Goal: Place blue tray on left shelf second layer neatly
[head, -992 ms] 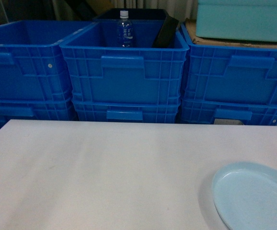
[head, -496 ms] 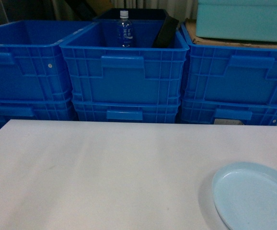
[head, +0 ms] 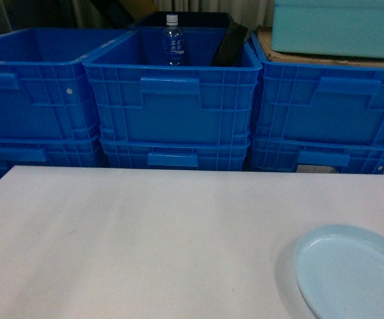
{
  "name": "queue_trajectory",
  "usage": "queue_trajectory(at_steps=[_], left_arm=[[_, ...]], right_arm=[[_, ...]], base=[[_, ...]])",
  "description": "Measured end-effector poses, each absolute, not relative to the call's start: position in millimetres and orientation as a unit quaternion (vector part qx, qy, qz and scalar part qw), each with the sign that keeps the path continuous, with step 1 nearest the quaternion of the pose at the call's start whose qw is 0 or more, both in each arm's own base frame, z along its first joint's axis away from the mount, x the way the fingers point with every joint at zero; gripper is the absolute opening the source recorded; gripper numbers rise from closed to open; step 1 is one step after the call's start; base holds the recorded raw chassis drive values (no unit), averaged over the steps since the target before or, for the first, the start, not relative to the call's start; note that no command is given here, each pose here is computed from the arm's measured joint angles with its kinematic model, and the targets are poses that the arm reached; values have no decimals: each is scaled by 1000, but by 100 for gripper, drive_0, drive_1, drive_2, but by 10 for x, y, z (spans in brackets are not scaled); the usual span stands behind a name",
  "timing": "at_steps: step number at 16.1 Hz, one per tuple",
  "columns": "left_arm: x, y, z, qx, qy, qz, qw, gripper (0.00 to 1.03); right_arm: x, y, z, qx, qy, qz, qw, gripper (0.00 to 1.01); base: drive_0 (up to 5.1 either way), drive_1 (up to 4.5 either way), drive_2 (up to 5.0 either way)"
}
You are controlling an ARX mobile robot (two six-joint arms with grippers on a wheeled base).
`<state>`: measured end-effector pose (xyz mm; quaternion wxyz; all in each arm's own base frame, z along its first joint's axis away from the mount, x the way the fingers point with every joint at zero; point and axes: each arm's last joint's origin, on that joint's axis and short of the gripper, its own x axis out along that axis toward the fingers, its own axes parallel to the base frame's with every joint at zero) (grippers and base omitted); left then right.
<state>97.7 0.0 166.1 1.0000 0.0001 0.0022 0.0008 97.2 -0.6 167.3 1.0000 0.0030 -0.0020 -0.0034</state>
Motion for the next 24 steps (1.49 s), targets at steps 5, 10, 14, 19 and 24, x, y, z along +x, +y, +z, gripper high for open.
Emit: queue_trajectory(at_steps=[5,10,14,19,24], left_arm=[[977,0,1661,0,2,0,1000,98],[977,0,1661,0,2,0,1000,98],[977,0,1661,0,2,0,1000,98],[977,0,1661,0,2,0,1000,98],[977,0,1661,0,2,0,1000,98]], right_arm=[[1402,-26,2013,7,-11,54,998,98],[2616,-373,2062,140,246,102,954,98],[2874,-508,1491,188,382,100,899,98],[2861,-490,1085,188,416,82,886,98],[2826,-654,833,205,434,53,876,98]], base=[[0,0,0],[0,0,0],[0,0,0],[0,0,0],[0,0,0]])
